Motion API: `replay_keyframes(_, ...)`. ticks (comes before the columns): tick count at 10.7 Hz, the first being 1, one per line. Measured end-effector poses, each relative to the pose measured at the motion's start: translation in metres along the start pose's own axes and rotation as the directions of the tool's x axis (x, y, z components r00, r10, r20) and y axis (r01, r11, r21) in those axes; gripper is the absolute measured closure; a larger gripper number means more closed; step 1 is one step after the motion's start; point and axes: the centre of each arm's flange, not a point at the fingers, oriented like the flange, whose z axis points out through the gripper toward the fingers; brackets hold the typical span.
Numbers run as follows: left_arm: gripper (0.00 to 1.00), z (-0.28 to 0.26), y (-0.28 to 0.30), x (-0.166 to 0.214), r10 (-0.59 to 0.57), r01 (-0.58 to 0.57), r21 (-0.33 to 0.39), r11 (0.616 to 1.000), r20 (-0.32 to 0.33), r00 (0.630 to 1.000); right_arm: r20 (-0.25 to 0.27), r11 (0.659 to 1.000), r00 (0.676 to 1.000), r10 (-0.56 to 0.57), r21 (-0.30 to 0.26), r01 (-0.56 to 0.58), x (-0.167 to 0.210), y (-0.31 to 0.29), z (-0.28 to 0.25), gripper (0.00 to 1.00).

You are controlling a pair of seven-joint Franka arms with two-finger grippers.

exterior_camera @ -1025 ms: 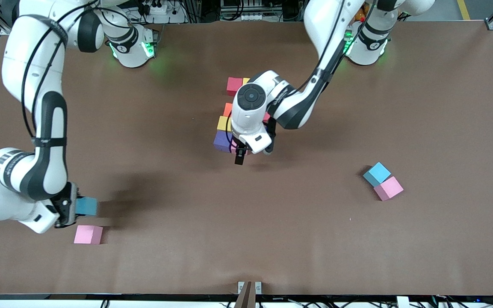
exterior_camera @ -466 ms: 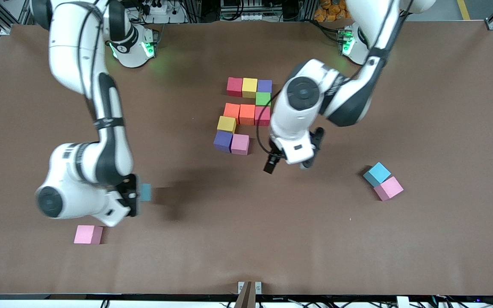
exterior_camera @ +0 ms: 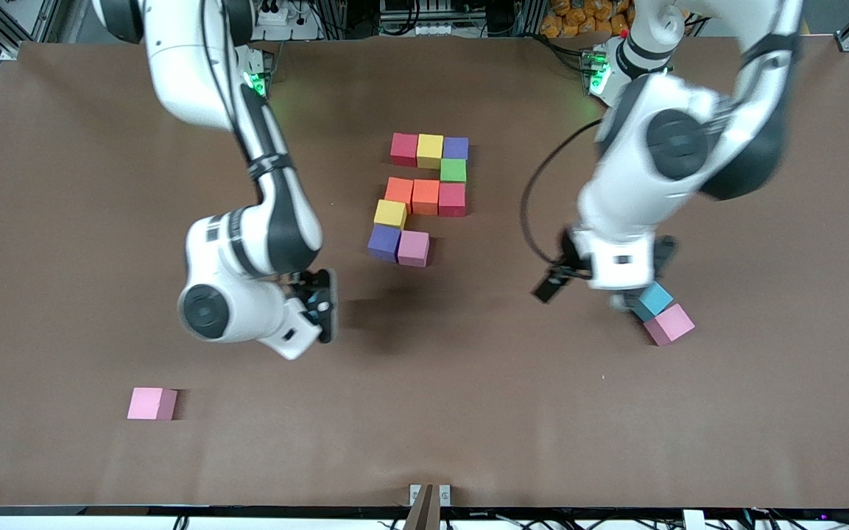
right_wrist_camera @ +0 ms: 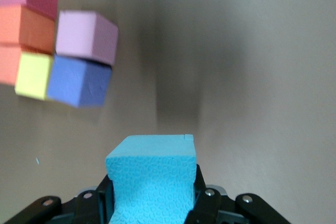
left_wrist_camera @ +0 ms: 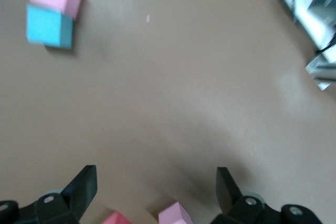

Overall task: Form number 2 with 11 blocks
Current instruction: 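Release pink with the left gripper while the right gripper carries cyan, then lower the cyan cube beside pink with the right gripper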

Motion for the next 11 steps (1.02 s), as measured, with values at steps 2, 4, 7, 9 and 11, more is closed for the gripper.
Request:
replay_keyframes(2,0.0,-0.041,-0.042,0.052,0.078,-0.078,0.009,0.997,-0.003,0.997,-0.003,0.999,1.0,0.02,-0.04,-0.02,0.053,-0.023,0.012,0.43)
replay_keyframes(4,0.0,-0.054,-0.069,0.077,0.132,-0.132,0.037,0.991,0.016,0.991,-0.014,0.994,0.998,0.056,-0.088,-0.057,0.108,-0.052,0.025,0.43)
replay_keyframes(7,0.0,-0.052,-0.09,0.106,0.179,-0.179,0.064,0.982,0.018,0.984,-0.051,0.98,0.993,0.109,-0.161,-0.116,0.187,-0.106,0.054,0.43)
replay_keyframes(9,0.0,-0.052,-0.097,0.116,0.185,-0.186,0.066,0.98,0.02,0.983,-0.059,0.973,0.991,0.118,-0.19,-0.128,0.217,-0.137,0.086,0.43)
replay_keyframes(11,0.0,-0.049,-0.095,0.111,0.194,-0.196,0.068,0.978,0.026,0.981,-0.048,0.97,0.992,0.113,-0.213,-0.121,0.224,-0.156,0.122,0.43)
